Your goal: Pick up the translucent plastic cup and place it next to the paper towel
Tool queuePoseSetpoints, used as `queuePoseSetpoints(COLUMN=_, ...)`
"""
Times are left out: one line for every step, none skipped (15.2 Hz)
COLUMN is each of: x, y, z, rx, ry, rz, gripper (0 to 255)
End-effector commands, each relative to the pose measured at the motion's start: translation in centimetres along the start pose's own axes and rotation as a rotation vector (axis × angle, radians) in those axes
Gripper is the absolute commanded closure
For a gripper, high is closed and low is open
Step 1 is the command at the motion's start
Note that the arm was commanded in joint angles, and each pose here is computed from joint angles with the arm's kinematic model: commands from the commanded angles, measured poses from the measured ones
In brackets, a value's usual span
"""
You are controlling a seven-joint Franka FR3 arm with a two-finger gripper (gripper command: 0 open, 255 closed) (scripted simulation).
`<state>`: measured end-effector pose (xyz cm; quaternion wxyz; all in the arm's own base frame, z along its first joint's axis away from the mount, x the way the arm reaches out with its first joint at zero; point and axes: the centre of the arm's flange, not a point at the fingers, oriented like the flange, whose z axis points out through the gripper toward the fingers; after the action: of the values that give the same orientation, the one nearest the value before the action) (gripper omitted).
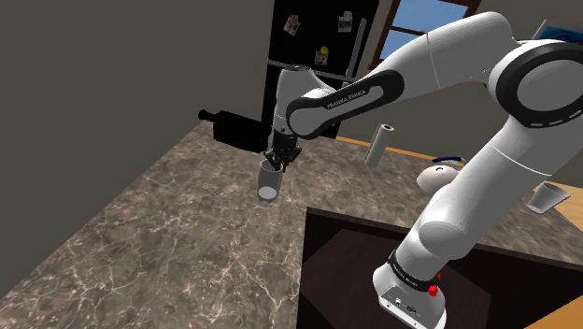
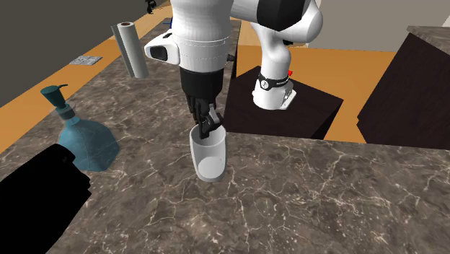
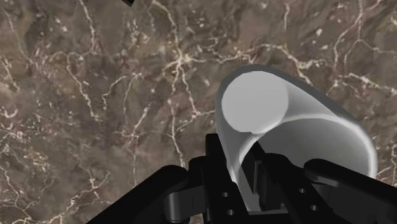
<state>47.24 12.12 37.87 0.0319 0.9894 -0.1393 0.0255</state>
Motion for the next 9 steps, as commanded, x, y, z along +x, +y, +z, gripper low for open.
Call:
queuePoseSetpoints(x=0.0, y=0.0, z=0.0, rx=0.000, ry=0.000, rz=0.000, gripper=255)
queuePoseSetpoints(x=0.0, y=0.0, z=0.0, rx=0.000, ry=0.000, rz=0.000, gripper=255)
queuePoseSetpoints(x=0.0, y=0.0, z=0.0, rx=0.000, ry=0.000, rz=0.000, gripper=255)
queuePoseSetpoints(x=0.0, y=0.0, z=0.0, rx=0.000, ry=0.000, rz=0.000, gripper=255)
queuePoseSetpoints(x=0.0, y=0.0, z=0.0, rx=0.000, ry=0.000, rz=0.000, gripper=255)
queuePoseSetpoints(x=0.0, y=0.0, z=0.0, rx=0.000, ry=0.000, rz=0.000, gripper=255)
queuePoseSetpoints(x=0.0, y=0.0, z=-0.5, rx=0.000, ry=0.000, rz=0.000, gripper=255)
queuePoseSetpoints(x=0.1, y=0.1, z=-1.0, rx=0.000, ry=0.000, rz=0.000, gripper=255)
queuePoseSetpoints(x=0.1, y=0.1, z=-1.6, rx=0.000, ry=0.000, rz=0.000, gripper=255)
